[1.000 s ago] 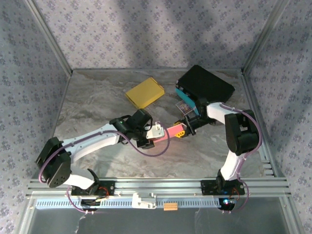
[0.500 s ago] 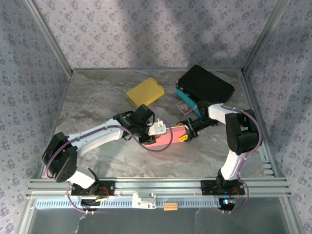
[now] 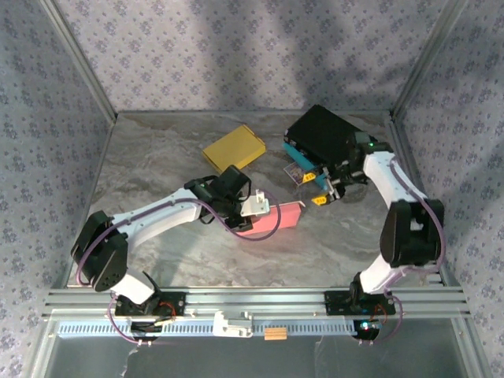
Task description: Fold the paper box
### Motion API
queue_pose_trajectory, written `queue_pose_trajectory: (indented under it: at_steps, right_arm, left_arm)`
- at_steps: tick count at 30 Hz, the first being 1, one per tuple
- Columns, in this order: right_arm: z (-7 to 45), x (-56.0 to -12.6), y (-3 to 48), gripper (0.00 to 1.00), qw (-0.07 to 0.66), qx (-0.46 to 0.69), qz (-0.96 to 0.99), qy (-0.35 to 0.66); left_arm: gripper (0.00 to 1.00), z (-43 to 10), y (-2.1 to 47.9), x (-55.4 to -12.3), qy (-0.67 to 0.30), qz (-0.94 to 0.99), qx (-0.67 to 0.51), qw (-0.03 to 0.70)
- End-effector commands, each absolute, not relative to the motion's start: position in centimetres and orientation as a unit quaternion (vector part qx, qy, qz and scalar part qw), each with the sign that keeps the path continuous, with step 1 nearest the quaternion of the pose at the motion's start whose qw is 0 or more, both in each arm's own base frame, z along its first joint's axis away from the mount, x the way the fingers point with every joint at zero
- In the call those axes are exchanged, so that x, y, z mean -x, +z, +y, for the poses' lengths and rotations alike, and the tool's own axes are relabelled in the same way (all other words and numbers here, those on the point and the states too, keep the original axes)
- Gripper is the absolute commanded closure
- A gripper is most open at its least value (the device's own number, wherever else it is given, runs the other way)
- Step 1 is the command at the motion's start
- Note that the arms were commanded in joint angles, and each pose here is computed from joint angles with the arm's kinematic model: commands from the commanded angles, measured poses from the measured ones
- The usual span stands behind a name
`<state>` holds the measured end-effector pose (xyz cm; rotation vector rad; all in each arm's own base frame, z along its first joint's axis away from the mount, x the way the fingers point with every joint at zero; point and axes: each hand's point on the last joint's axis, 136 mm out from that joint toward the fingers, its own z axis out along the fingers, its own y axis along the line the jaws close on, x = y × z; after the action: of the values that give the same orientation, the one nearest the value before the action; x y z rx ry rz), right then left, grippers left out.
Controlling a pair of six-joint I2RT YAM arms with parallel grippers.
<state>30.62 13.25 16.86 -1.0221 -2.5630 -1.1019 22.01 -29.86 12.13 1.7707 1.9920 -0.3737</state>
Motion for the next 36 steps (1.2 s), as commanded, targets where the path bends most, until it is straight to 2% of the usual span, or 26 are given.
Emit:
queue_pose_trajectory:
  at_steps: [1, 5, 7, 9, 13, 19, 22, 31, 36]
  right_arm:
    - [10.5, -30.5, 18.8, 0.5, -0.061, 0.237, -0.924, -0.293]
    - [10.9, -30.5, 21.1, 0.59, -0.247, 0.056, -0.942, -0.221]
    - [11.8, -29.4, 21.4, 0.64, -0.309, -0.027, -0.93, -0.198]
    - [12.6, -28.4, 21.5, 0.64, -0.33, -0.083, -0.918, -0.202]
    - [12.9, -26.7, 20.1, 0.63, -0.272, -0.158, -0.933, -0.173]
    - [14.6, -25.1, 19.1, 0.5, -0.218, -0.218, -0.934, -0.179]
    - [15.0, -24.6, 18.4, 0.53, -0.19, -0.236, -0.937, -0.176]
    - [15.5, -25.1, 17.4, 0.54, -0.173, -0.266, -0.936, -0.153]
    - [16.0, -25.4, 17.1, 0.58, -0.169, -0.275, -0.934, -0.153]
  left_arm:
    - [0.6, -30.1, 12.3, -21.9, -0.156, 0.727, -0.636, 0.209]
    - [0.62, -30.1, 12.3, -22.1, -0.156, 0.73, -0.632, 0.208]
    - [0.62, -30.1, 12.3, -22.2, -0.157, 0.73, -0.632, 0.207]
    - [0.62, -30.2, 12.4, -22.2, -0.157, 0.73, -0.633, 0.206]
    - [0.62, -30.1, 12.2, -22.3, -0.154, 0.73, -0.634, 0.204]
    - [0.62, -30.0, 12.3, -22.5, -0.155, 0.729, -0.635, 0.204]
    - [0.62, -30.0, 12.4, -22.5, -0.156, 0.729, -0.634, 0.205]
    - [0.62, -29.8, 12.2, -22.2, -0.158, 0.73, -0.634, 0.201]
    - [0.62, -29.9, 12.2, -22.3, -0.157, 0.729, -0.635, 0.201]
